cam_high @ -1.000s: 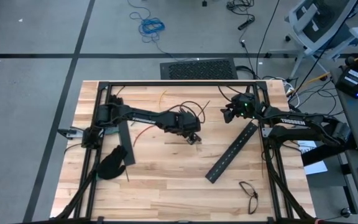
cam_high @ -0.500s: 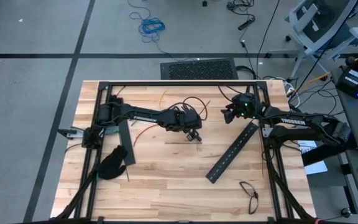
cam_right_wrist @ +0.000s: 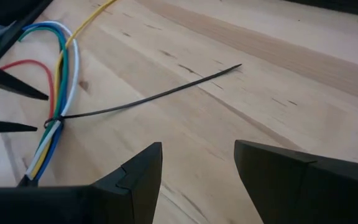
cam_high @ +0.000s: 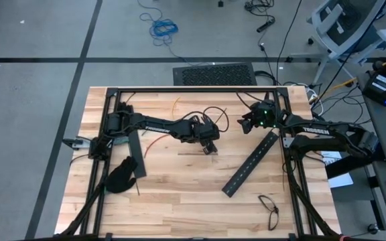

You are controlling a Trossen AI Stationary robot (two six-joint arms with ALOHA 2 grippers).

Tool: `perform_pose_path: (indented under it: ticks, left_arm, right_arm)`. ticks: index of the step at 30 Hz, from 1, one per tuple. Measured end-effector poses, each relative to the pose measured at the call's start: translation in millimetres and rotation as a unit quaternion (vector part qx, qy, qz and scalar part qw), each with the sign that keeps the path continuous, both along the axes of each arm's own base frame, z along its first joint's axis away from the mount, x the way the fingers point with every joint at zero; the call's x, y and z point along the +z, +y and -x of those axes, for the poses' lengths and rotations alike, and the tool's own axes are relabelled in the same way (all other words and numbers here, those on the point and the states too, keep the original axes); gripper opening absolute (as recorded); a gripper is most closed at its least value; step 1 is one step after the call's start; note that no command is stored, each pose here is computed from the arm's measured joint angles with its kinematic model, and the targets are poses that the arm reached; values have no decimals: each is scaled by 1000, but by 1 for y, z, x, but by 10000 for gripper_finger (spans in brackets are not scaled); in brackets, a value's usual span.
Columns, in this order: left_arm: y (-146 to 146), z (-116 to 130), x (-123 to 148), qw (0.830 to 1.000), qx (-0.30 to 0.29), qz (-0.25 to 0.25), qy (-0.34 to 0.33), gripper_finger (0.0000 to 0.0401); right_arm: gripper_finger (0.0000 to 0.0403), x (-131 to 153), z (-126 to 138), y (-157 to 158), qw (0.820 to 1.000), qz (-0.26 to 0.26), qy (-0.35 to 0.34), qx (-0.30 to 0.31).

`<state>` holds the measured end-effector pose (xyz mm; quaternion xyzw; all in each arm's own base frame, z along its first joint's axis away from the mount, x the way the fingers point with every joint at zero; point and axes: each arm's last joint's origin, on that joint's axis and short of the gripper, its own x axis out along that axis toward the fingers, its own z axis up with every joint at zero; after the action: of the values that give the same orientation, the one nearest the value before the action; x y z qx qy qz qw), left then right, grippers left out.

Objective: Ziptie cables

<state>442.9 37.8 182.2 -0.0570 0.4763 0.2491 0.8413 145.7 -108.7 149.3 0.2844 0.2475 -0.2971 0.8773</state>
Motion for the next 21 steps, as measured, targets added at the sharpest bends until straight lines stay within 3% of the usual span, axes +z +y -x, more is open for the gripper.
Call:
perform_pose_path:
  ticks: [3,7,14,21]
  left_arm:
    - [-10,2,-1,1000,-8,-5,17,180]
    - [-16,10,-3,997,20,-53,58,209]
    - [-16,12,-12,995,41,-51,75,215]
    - [-3,1,-19,997,73,-21,17,215]
  right_arm:
    - [196,0,0,0,1000,-3,-2,5]
    - [196,0,0,1,1000,-5,-5,10]
    - [196,0,0,1,1000,-7,-6,11]
    - [196,0,0,1,1000,-10,-7,8]
